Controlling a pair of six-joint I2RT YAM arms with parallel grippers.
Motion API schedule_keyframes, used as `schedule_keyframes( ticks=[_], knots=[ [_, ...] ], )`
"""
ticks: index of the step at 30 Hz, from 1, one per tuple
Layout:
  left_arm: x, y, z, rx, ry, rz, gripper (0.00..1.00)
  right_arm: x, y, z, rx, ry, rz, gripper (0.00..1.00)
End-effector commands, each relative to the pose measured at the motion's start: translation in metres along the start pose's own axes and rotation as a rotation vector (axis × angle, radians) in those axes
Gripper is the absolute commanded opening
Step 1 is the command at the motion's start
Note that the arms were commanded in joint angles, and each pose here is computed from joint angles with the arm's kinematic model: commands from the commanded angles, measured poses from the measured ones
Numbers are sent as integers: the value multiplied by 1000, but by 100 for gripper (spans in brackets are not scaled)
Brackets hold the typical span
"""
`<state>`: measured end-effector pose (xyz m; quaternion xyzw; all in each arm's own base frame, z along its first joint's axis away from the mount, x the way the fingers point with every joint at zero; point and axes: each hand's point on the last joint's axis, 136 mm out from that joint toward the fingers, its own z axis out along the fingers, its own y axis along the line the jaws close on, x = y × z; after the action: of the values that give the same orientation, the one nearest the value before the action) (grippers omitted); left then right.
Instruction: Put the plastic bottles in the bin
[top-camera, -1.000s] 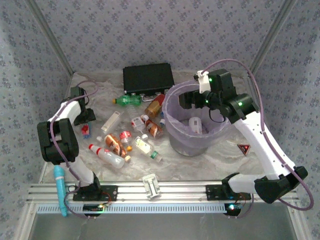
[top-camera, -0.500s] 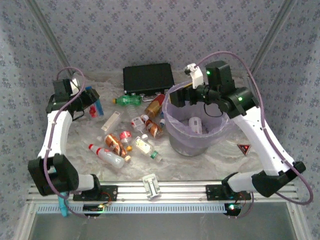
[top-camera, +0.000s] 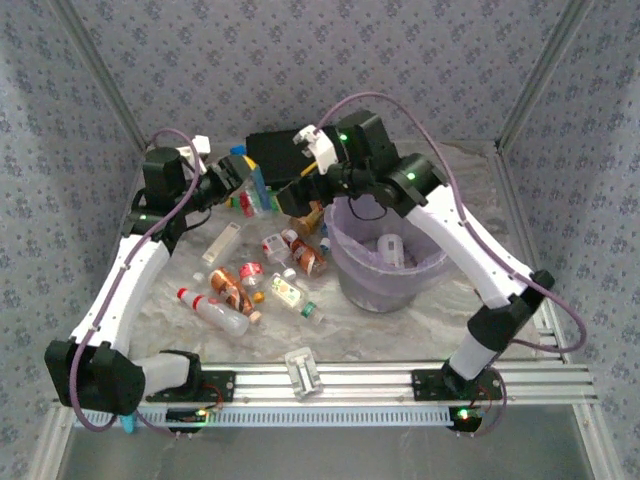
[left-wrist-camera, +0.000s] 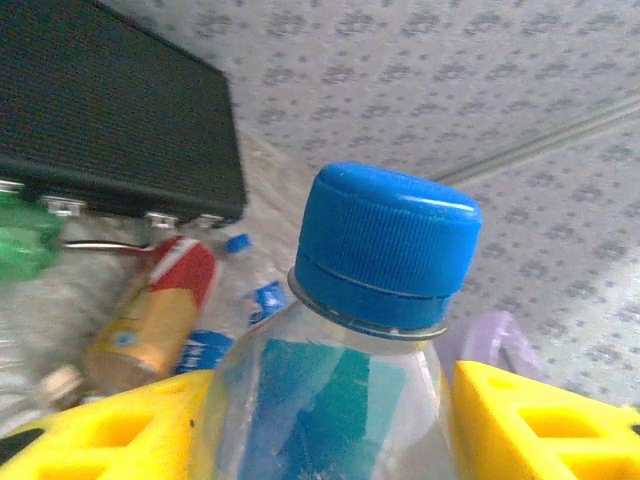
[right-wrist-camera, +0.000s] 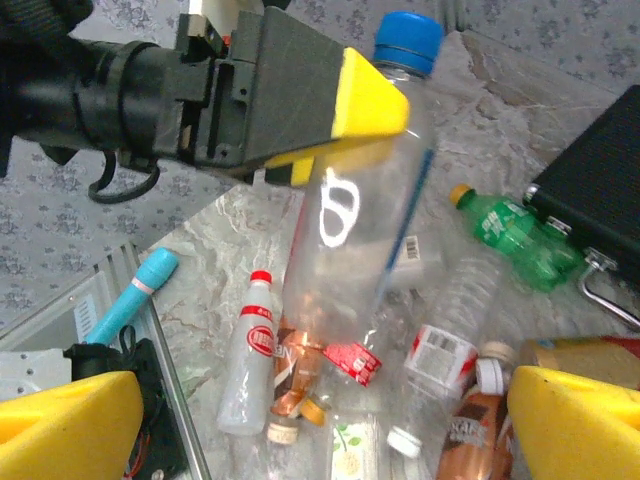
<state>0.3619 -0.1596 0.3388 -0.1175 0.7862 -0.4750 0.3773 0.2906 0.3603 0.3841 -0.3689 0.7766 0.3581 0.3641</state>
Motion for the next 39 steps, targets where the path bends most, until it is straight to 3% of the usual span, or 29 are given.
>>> schedule_keyframes(
  ticks=[1,11,19,24,26,30,39],
  knots=[
    [-12,-52,-4,157,-51,-12,59,-14,11,15,-71,-30,-52,100],
    [-2,-79,6,252,-67,-69,56,-10,-12,52,-42,-4,10,99],
    [6,-77,12,247,-53,-65,58,-10,-28,62,-40,-8,67,70],
    [7,-74,13,235,-47,-59,60,-10,-31,63,-31,-9,69,57],
    [6,-75,13,234,-50,-53,64,-11,-30,62,-32,-10,68,55],
    [5,-74,9,217,-65,-28,98,-14,-32,58,-18,-14,63,52],
    [-8,-37,-25,78,-168,-11,100,-26,-37,14,75,-7,36,49]
  ],
)
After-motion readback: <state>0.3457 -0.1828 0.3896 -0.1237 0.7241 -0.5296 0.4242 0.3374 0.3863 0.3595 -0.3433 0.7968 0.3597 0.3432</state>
